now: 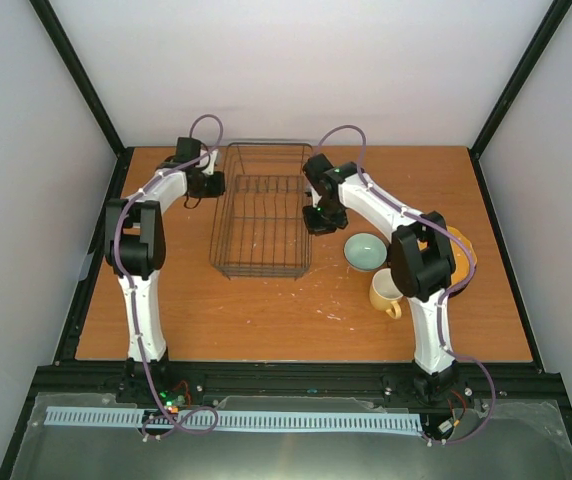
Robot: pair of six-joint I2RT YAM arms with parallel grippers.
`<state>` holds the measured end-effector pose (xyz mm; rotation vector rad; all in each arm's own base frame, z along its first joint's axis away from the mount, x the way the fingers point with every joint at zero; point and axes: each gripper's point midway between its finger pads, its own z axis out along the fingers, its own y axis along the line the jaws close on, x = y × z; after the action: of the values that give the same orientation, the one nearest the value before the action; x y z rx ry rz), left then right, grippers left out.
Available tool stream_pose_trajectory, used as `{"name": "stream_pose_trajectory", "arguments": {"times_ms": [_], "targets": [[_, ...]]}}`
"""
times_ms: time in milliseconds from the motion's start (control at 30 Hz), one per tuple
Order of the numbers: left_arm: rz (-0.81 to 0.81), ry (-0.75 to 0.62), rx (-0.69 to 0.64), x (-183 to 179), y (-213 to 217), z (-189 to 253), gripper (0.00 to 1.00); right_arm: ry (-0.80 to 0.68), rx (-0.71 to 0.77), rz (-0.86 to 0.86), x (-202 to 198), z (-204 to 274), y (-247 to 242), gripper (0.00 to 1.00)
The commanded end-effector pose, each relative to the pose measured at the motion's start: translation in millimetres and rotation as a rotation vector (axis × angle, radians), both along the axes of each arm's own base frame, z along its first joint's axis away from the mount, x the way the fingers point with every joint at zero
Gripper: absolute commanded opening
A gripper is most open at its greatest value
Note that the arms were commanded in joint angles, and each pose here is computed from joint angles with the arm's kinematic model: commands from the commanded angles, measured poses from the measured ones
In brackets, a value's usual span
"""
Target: Load the mixed dishes into the dish rack
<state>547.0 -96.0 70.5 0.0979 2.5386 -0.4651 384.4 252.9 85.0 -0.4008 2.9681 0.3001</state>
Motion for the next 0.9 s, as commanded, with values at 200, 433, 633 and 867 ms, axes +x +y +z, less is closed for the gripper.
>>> {"name": "stream_pose_trajectory", "arguments": {"times_ms": [200,433,633,867], "targets": [[-0.038,-0.042,0.021,6,-19,21,0.02,-0.067,-0.016,0.008,3,12,0,0.06],[-0.002,-0.038,0.004,-10,-16,34,0.01,-0.078,-0.002,0.016,16,9,9,0.07],[0.013,-0.013,-0.015,-39,-14,29,0.01,-0.094,0.006,0.039,28,7,18,0.08],[0.025,0.009,-0.061,-52,-20,25,0.01,-0.100,0.000,0.059,40,2,24,0.08]]}}
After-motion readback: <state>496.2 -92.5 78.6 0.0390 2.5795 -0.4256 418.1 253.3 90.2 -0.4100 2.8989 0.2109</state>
